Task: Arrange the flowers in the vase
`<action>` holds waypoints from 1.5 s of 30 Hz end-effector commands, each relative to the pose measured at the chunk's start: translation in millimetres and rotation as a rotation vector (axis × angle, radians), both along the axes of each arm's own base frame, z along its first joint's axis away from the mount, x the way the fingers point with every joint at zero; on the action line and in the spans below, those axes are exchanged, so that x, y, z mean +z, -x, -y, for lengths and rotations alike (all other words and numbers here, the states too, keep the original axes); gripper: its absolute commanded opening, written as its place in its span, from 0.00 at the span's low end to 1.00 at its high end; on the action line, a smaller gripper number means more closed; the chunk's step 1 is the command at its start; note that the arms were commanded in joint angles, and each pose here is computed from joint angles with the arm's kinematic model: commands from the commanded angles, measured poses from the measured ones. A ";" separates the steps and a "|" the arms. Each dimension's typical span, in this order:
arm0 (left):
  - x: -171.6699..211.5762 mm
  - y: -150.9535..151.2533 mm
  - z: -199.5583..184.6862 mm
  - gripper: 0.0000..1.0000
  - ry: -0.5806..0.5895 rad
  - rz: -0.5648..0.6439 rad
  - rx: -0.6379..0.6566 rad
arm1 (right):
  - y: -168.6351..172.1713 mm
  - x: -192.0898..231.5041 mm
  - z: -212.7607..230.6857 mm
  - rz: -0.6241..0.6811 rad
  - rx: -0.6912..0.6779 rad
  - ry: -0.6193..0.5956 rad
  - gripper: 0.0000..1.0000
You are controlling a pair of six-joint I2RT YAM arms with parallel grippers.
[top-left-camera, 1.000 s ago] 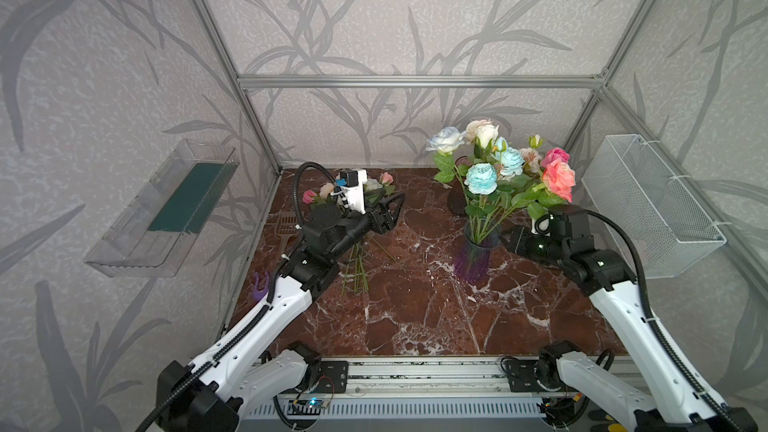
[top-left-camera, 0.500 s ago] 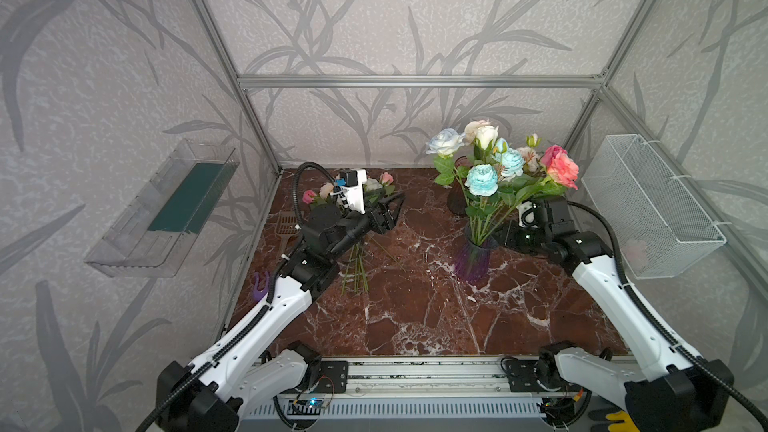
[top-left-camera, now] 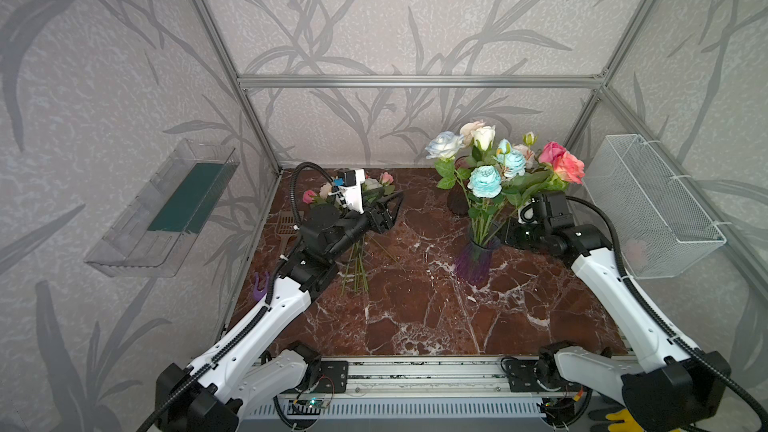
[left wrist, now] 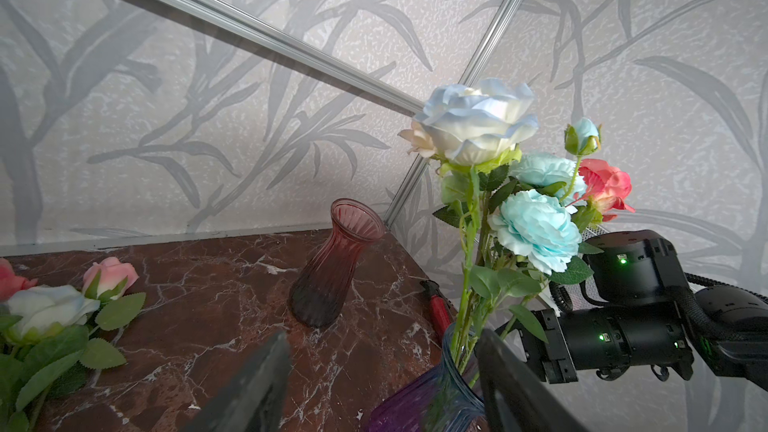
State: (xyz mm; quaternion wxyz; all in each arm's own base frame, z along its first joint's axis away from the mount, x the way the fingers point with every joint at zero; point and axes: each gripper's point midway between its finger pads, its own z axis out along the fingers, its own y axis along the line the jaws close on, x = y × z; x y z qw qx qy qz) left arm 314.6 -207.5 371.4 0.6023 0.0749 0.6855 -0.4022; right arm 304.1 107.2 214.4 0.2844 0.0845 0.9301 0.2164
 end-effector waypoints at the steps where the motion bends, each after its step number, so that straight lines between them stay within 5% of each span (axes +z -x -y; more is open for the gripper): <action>1: 16.4 5.1 -4.1 0.72 0.026 0.050 0.001 | -2.7 13.3 4.8 0.029 -0.011 0.017 0.06; 14: 15.0 3.6 -6.3 0.72 0.019 0.054 0.014 | -29.7 39.6 23.3 0.133 -0.105 -0.021 0.00; 34: -0.2 -7.0 -3.6 0.72 -0.007 0.018 0.022 | -200.3 41.7 103.7 0.173 -0.328 0.057 0.00; 45: -0.1 -15.9 -11.4 0.72 0.026 0.001 0.026 | -249.7 43.4 123.0 0.145 -0.352 0.109 0.00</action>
